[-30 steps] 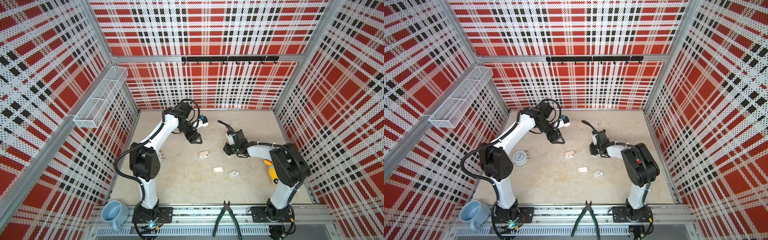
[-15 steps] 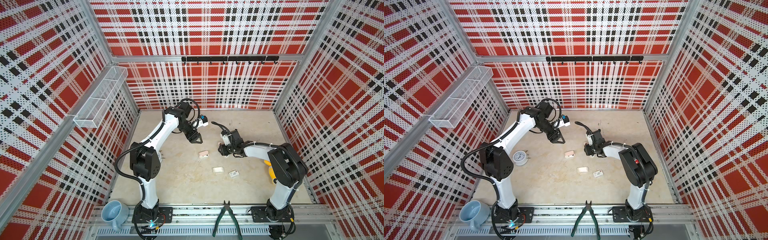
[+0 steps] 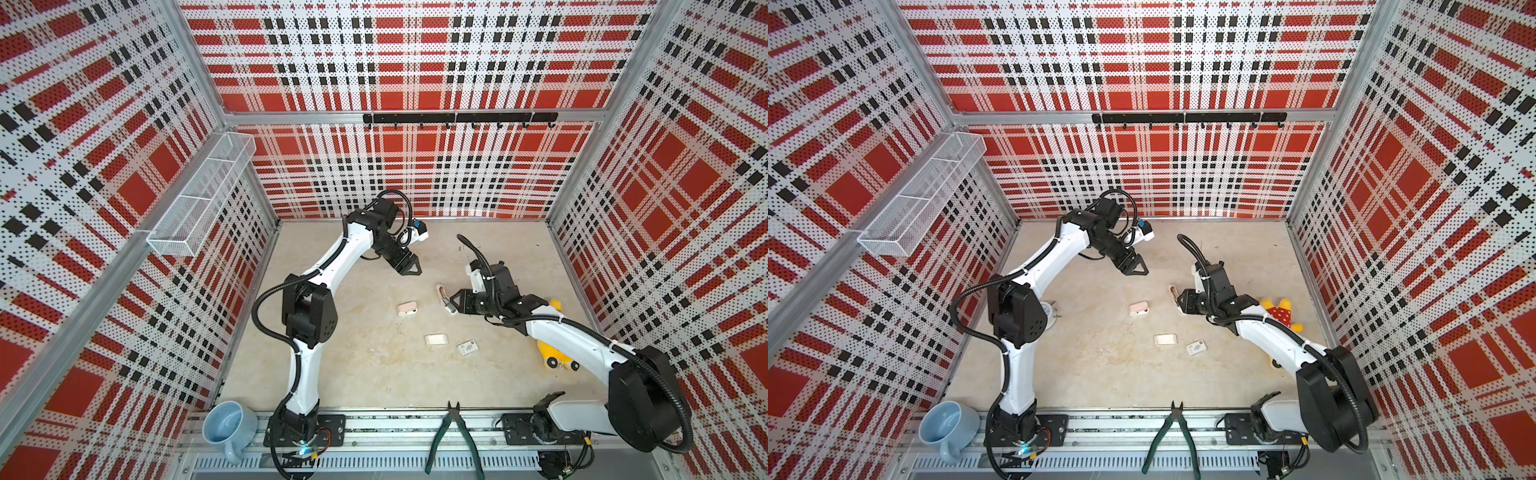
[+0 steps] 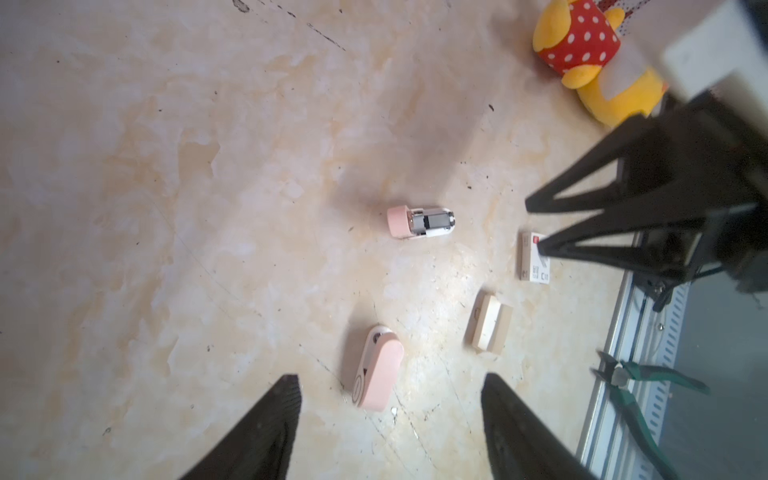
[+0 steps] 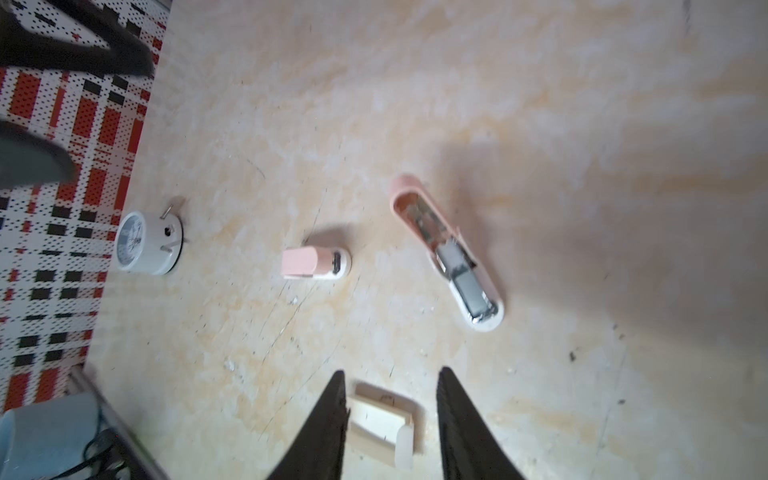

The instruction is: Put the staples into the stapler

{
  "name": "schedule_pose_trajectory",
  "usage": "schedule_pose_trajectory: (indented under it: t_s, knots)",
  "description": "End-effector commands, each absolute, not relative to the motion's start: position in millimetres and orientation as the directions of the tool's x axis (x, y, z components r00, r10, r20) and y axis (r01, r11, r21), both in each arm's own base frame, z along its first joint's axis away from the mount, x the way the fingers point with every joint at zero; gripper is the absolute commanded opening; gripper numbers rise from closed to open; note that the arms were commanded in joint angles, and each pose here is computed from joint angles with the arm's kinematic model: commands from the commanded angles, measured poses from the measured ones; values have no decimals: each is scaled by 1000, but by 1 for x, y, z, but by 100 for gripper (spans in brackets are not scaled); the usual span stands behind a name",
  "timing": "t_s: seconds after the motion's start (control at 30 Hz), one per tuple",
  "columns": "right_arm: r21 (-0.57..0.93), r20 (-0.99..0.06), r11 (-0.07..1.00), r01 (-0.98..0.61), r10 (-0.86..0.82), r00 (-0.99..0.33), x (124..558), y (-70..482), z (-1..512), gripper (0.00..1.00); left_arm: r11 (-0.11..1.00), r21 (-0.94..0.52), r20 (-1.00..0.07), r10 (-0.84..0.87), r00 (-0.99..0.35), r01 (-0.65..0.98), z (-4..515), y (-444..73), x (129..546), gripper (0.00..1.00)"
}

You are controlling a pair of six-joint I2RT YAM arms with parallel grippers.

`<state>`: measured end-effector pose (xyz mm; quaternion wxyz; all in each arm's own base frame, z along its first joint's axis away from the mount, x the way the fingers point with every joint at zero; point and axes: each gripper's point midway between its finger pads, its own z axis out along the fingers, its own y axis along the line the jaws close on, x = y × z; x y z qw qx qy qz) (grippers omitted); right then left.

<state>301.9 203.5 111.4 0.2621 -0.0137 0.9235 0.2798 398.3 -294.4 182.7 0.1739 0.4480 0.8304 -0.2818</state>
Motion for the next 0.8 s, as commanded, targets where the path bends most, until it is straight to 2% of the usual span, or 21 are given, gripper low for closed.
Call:
schedule_pose_trajectory:
  t_s: [0.0,0.23,0.4,0.77]
  knots:
    - [649,-372,755,-91,211,-904,288,218,100,33,444,-364,-543,613,-574,819,178,-312,402,72]
    - [664,-349,744,-71,225,-910,298,225,79,32,449,-375,-531,613,-585,811,162,-322,402,72]
    - [644,-331,764,-38,234,-914,310,227,58,27,440,-376,-529,621,-579,815,155,-324,400,72]
    - [604,-331,797,8,260,-907,329,215,35,22,377,-388,-535,651,-539,841,146,-328,389,72]
